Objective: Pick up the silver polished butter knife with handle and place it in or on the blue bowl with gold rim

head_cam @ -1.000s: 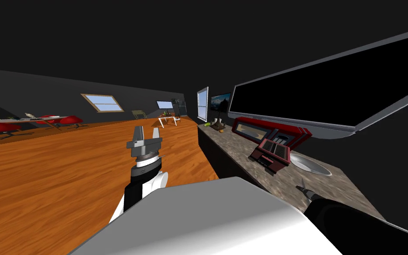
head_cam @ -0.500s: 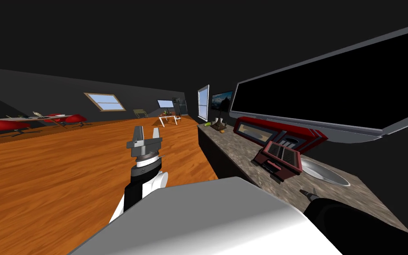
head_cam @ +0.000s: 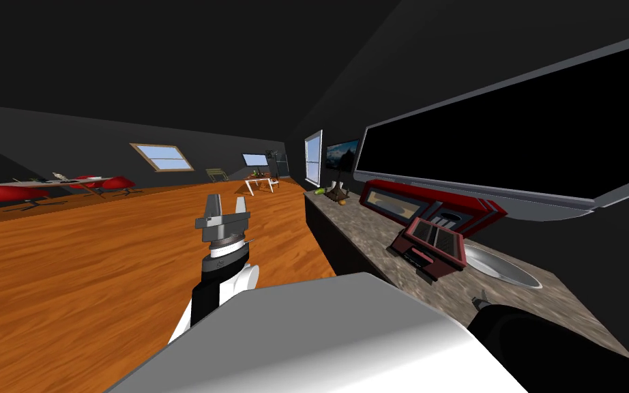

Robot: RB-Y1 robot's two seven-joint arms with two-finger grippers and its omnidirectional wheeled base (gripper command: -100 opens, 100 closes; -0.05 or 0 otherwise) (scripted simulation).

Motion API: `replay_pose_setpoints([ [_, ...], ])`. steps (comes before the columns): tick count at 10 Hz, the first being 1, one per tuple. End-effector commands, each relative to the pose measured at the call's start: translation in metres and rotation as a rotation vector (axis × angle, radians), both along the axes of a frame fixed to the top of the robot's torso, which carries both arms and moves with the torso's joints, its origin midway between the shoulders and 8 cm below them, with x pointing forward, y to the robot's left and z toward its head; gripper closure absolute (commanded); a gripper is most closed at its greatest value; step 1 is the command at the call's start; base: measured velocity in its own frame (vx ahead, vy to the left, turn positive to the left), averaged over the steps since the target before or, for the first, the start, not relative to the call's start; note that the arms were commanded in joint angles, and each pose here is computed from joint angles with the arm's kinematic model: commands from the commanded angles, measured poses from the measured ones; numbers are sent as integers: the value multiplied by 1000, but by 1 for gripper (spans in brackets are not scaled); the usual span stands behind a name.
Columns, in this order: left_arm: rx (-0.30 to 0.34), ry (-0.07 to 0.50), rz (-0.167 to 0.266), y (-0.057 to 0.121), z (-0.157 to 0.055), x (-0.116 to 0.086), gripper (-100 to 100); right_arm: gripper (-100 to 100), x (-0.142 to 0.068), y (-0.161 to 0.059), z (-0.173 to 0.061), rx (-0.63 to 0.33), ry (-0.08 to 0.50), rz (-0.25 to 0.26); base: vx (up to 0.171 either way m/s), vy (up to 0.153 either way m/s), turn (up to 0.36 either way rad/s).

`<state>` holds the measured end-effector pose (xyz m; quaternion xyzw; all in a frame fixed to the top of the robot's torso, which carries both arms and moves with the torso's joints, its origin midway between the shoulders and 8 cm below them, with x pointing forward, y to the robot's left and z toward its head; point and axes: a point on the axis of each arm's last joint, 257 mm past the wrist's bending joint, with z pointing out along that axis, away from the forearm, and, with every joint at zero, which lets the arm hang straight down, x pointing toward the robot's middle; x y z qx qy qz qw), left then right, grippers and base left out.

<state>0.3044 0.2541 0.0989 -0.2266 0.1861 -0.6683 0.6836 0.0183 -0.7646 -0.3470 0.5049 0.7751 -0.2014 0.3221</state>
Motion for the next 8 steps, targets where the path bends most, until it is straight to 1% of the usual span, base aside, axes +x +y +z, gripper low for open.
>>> replay_pose_setpoints([
  [1, 0, 0, 0, 0, 0, 0, 0, 100, 0, 0, 0, 0, 0, 0, 0, 0, 0],
  [2, 0, 0, 0, 0, 0, 0, 0, 100, 1, 0, 0, 1, -2, 0, 0, 0, 0],
  [3, 0, 0, 0, 0, 0, 0, 0, 0, 1, 0, 0, 1, -1, 0, 0, 0, 0],
  [4, 0, 0, 0, 0, 0, 0, 0, 100, 4, 2, 6, 3, 1, 10, -3, 36, -71],
  [5, 0, 0, 0, 0, 0, 0, 0, 100, 6, 2, 9, 4, 2, 13, -6, 63, -69],
  [6, 0, 0, 0, 0, 0, 0, 0, 100, 5, 1, 7, 2, 1, 12, -4, 30, -14],
  [7, 0, 0, 0, 0, 0, 0, 0, 0, 5, 2, 7, 3, 1, 11, -1, 6, 0],
  [8, 0, 0, 0, 0, 0, 0, 0, 100, 17, -12, 21, -24, 3, 39, 50, 57, -160],
])
